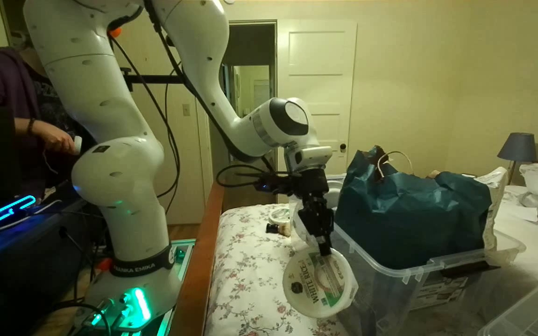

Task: Move the lid to the left.

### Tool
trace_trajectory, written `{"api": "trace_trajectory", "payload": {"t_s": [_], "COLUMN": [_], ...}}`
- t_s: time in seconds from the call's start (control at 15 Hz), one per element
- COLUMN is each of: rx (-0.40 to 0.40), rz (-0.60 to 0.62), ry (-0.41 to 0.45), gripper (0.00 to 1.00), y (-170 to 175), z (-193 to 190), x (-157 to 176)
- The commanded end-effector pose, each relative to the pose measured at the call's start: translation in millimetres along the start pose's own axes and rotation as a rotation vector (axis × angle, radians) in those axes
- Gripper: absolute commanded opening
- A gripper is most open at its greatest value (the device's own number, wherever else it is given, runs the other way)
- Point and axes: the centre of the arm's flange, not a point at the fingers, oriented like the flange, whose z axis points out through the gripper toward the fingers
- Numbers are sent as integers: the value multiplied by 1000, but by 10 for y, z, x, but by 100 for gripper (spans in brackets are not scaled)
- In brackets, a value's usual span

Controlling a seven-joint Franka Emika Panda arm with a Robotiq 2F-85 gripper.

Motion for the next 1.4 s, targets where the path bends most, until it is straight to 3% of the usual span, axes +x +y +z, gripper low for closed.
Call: {"api": "trace_trajectory", "payload": {"t_s": [0.0, 0.13, 0.47, 0.87, 0.93, 1.2, 1.27, 1.33], "rx": [121, 138, 59, 134, 127, 139, 99, 107], "rz": [-47, -107, -133, -75, -78, 42, -19, -17], "ry": [-157, -234, -375, -488, -518, -703, -634, -634], "gripper": [5, 5, 5, 5, 5, 4, 3, 7], "y": [-576, -759, -974, -1075, -473, -23, -534, -470], "z": [-334, -501, -706, -813, -913, -977, -767, -793], "x": [-419, -649, -886, -880, -1039, -1222, -1146, -1156]}}
